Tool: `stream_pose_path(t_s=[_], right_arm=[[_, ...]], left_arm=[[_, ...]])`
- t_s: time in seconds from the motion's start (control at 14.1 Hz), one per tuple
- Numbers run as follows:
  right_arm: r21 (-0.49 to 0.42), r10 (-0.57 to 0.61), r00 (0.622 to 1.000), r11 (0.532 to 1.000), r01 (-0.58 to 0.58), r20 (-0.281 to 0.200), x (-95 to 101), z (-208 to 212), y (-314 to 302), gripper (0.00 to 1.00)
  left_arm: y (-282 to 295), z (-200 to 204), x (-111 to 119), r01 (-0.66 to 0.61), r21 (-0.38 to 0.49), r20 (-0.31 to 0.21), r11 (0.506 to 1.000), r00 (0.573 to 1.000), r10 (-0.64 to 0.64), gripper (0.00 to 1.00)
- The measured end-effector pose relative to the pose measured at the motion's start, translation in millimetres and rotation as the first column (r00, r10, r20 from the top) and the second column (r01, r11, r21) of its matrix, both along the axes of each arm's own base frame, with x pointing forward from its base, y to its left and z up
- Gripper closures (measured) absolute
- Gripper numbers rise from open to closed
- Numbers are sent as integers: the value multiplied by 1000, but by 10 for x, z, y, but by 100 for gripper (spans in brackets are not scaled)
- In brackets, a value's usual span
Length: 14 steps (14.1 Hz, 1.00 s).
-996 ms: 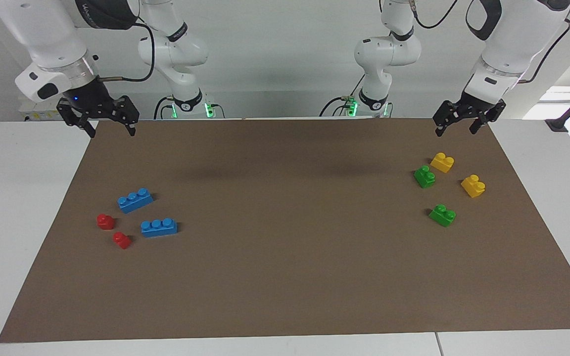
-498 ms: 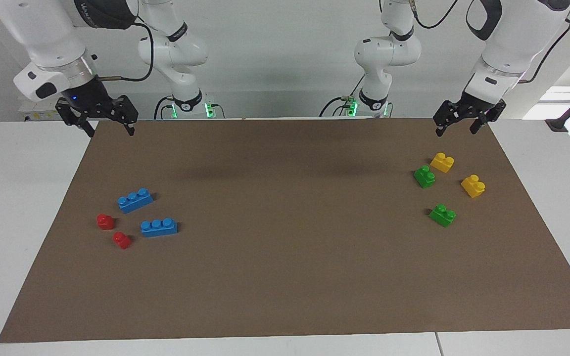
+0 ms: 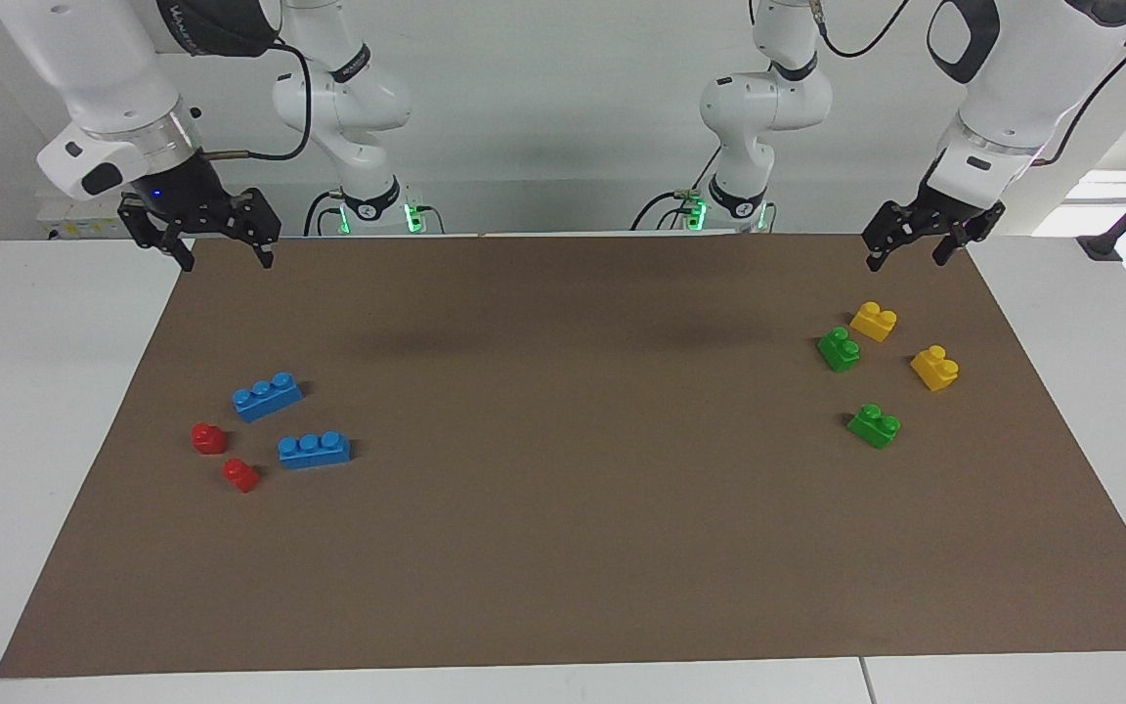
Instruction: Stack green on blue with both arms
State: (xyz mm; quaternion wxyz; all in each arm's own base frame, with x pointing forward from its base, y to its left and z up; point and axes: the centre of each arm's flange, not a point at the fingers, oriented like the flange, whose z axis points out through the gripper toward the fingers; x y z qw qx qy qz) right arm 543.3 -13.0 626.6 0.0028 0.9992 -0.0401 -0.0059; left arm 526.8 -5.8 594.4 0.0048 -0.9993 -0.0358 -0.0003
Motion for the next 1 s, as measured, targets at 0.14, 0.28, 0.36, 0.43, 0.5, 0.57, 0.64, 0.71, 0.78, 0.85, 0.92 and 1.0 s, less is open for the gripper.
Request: stream_pose_path(t_s=[0.14, 0.28, 0.36, 0.43, 0.5, 0.57, 0.64, 0.71, 0.78, 0.85, 0.92, 1.0], right_arm=[[0, -120, 993, 993, 120, 9, 12, -1, -13, 0], [-1, -259, 966, 966, 259, 8, 26, -40, -73, 0], [-1, -333, 943, 943, 333, 3, 32, -68, -119, 0], [8, -415, 910, 910, 415, -8, 40, -104, -172, 0], [24, -486, 874, 873, 487, -26, 55, -152, -220, 0], [40, -544, 838, 837, 546, -50, 75, -213, -274, 0], [56, -589, 804, 803, 594, -81, 104, -299, -337, 0], [73, -628, 769, 767, 638, -119, 147, -409, -423, 0], [84, -662, 732, 730, 678, -158, 197, -533, -518, 0], [88, -701, 685, 684, 725, -199, 255, -678, -612, 0], [88, -737, 634, 634, 769, -234, 318, -819, -675, 0], [87, -769, 582, 582, 809, -265, 388, -949, -704, 0]], left_arm=[[4, -80, -13, -75, -1, 16, 997, 997, 75, 0], [1, -164, -46, -157, -2, 18, 988, 987, 157, 0], [1, -207, -59, -201, -2, 14, 980, 979, 201, 0], [1, -255, -61, -246, -3, 15, 969, 969, 246, 0], [0, -306, -54, -288, -5, 20, 958, 957, 288, 0], [0, -365, -47, -334, -8, 25, 943, 942, 334, 0], [0, -426, -42, -376, -11, 29, 926, 926, 377, 0], [8, -488, -40, -414, -13, 31, 910, 910, 415, 0], [32, -543, -42, -441, -13, 30, 897, 897, 441, 0], [69, -593, -45, -460, -13, 28, 888, 887, 461, 0], [106, -639, -45, -474, -14, 26, 880, 880, 475, 0], [139, -684, -35, -489, -16, 26, 872, 871, 490, 0]])
